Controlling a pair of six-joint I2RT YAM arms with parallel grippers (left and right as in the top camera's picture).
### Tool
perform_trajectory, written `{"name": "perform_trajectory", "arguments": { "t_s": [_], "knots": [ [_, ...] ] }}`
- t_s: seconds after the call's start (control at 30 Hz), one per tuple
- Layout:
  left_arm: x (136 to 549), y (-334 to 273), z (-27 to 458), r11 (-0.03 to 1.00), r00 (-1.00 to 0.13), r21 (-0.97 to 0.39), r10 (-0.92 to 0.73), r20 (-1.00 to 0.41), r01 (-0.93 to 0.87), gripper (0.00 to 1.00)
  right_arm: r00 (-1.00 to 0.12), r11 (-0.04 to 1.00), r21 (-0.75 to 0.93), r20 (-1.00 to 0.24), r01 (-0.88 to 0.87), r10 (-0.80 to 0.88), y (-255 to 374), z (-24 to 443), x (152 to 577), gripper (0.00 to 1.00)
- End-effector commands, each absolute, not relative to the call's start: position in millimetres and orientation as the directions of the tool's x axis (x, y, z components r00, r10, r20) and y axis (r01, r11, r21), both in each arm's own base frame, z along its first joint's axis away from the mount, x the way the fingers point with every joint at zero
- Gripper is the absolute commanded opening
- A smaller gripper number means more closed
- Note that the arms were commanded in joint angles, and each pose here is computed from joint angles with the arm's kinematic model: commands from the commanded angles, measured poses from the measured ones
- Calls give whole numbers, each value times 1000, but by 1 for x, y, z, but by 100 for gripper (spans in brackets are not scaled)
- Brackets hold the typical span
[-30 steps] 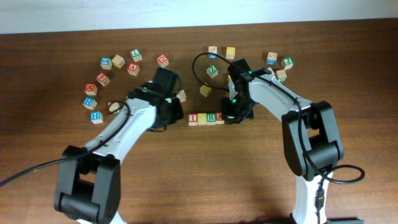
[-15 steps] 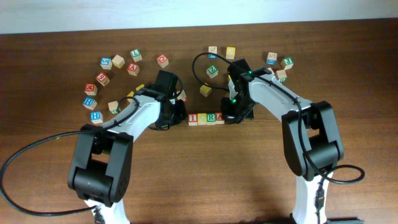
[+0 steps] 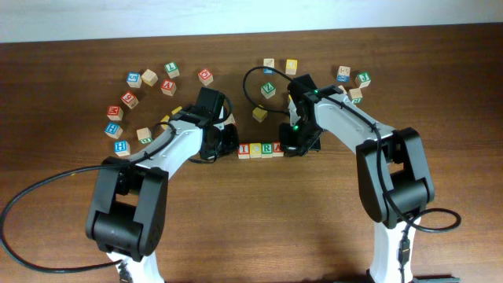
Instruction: Spell out ICRA
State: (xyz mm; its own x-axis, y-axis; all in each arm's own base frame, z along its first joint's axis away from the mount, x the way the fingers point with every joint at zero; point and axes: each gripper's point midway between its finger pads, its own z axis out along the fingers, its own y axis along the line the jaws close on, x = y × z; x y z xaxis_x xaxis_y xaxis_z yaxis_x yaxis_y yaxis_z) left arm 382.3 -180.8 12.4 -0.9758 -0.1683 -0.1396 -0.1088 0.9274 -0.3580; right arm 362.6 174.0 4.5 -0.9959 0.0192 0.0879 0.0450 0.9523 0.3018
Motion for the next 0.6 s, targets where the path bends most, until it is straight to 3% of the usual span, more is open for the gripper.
{"name": "perform_trajectory", "arguments": {
  "t_s": [0.0,0.57],
  "knots": [
    [383,-185,13,923,-978,-374,-153,-140,-91,0,-991,961,271,136,53,16,173,-10,348,4],
    [380,-199,14,926,-980,-374,-121,-156,-54,0,-990,959,279,139,54,16,174,-9,348,4]
  ]
}}
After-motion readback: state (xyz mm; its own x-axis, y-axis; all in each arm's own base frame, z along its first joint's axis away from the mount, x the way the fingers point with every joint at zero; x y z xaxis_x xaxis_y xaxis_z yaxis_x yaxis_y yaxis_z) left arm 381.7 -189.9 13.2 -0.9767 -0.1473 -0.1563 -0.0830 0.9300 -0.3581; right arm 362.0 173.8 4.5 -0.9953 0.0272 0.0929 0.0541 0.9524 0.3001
